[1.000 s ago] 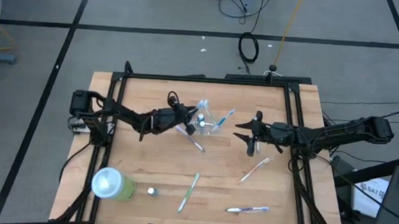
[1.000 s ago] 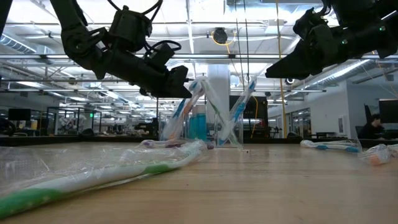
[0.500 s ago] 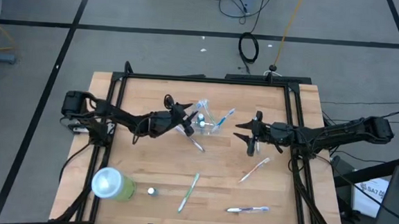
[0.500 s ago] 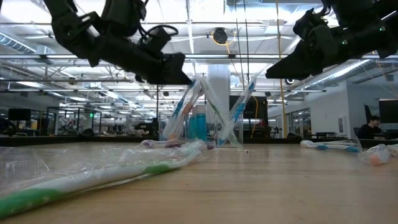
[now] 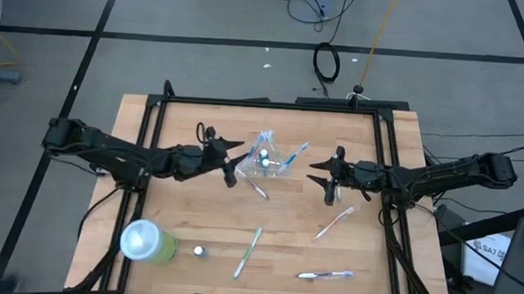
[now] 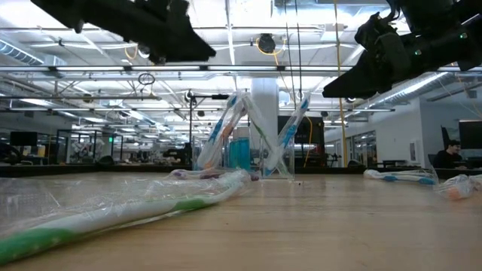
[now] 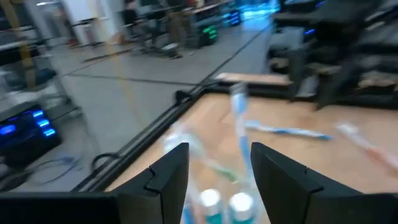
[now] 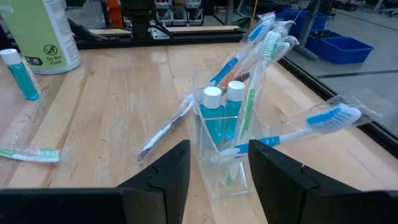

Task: Pick & Place toothbrushing station
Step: Put the mouthwash into the transparent organizer

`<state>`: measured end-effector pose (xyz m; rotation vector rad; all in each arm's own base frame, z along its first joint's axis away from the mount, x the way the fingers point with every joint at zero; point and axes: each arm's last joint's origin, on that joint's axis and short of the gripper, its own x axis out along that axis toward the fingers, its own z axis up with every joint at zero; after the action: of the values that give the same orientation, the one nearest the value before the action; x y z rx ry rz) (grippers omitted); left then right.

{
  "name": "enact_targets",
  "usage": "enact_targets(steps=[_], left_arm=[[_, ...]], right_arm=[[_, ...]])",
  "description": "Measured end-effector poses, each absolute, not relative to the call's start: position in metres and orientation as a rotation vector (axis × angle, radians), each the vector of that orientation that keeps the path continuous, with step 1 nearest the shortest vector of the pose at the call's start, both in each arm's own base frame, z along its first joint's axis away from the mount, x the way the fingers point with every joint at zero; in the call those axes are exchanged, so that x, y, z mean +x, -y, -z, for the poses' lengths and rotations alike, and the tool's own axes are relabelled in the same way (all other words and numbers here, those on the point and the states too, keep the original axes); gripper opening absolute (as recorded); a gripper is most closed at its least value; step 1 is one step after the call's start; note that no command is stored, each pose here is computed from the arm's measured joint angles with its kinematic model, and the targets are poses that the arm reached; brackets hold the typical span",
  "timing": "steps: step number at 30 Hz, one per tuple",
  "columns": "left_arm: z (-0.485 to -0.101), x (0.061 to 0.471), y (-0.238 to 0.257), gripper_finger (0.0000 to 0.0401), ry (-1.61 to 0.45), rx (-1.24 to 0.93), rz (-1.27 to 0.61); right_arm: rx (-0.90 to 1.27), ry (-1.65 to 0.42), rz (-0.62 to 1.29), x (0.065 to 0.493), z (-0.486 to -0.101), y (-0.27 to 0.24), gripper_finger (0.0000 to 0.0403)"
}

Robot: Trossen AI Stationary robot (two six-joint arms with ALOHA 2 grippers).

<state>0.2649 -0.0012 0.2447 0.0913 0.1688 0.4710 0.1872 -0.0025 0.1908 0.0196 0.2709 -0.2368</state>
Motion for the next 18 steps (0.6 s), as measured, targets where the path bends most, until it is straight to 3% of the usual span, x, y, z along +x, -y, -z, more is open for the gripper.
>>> enact_targets(steps=[13,18], left_arm=[[-0.249,0.245,0.023,0.0177,-0.29,0.12,0.007],[-0.245,0.237,0.03,0.0177,-0.364,0.057,0.264]], right_arm=[[0.047,-0.265,0.192,0.187,-0.191,-0.007,0.0155],[0.043,-0.265,0.161,0.187,-0.191,-0.013,0.0177]])
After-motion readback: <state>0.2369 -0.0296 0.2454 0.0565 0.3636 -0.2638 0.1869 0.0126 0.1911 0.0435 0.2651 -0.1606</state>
